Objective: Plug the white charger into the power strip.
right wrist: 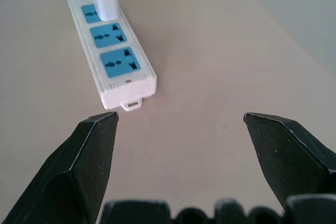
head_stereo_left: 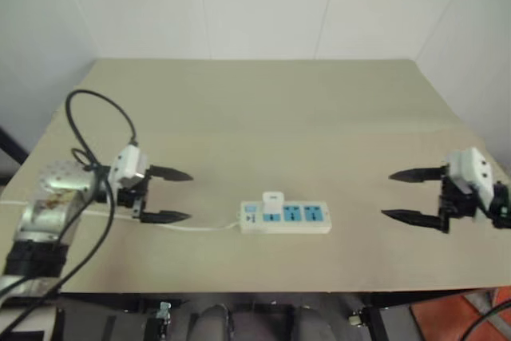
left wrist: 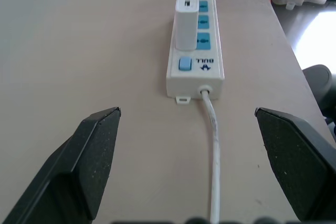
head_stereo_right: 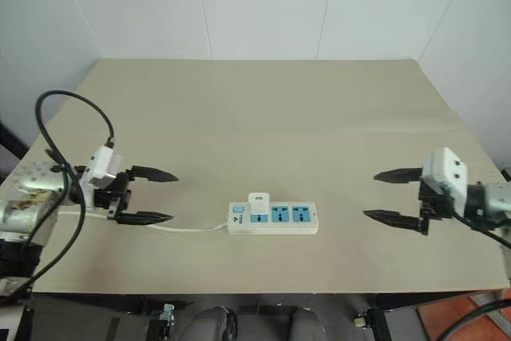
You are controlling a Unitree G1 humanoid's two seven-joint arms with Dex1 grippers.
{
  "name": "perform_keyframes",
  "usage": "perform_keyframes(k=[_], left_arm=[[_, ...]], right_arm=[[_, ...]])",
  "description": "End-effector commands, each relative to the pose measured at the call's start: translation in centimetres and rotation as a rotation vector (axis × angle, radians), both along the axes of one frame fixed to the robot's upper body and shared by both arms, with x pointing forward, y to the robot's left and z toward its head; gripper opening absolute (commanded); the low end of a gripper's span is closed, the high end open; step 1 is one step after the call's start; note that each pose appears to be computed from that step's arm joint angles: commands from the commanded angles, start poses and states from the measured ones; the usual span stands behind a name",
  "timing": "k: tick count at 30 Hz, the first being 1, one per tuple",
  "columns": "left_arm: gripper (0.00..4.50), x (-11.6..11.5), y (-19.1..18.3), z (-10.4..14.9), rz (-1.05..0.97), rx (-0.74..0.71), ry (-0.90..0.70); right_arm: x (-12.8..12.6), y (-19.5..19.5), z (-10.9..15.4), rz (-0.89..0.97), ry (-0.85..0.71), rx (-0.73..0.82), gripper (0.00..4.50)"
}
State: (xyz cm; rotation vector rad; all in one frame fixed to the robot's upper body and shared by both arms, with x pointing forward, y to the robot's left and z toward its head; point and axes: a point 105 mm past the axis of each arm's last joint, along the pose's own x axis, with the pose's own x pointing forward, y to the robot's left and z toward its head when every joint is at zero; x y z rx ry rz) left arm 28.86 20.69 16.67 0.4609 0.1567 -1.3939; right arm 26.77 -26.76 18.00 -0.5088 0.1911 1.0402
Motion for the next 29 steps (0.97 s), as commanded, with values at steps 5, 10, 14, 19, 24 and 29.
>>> perform_keyframes(k=[5,10,14,19,24,29], left_arm=[[4.48,0.4,0.5,1.7,0.015,0.0,-0.046],[4.48,0.1,0.0,1.6,0.012,-0.005,-0.042],[4.48,0.2,-0.1,1.7,0.023,-0.01,-0.045],[4.48,0.4,-0.3,1.8,0.036,-0.03,-0.064],[4.48,0.7,-0.6,1.8,0.04,-0.031,-0.066],[4.48,0.7,-0.9,1.5,0.033,-0.037,-0.059]], right_arm=[[-0.6,-0.5,1.7,-0.027,-0.067,0.021,4.5],[-0.5,-0.4,1.4,-0.028,-0.071,0.018,4.5],[-0.2,-0.3,1.3,-0.028,-0.071,0.008,4.5],[0.1,-0.1,1.1,-0.024,-0.075,0.001,4.5],[0.2,0.2,1.1,-0.017,-0.075,0.004,4.5],[-0.1,0.4,0.7,-0.007,-0.062,-0.002,4.5]])
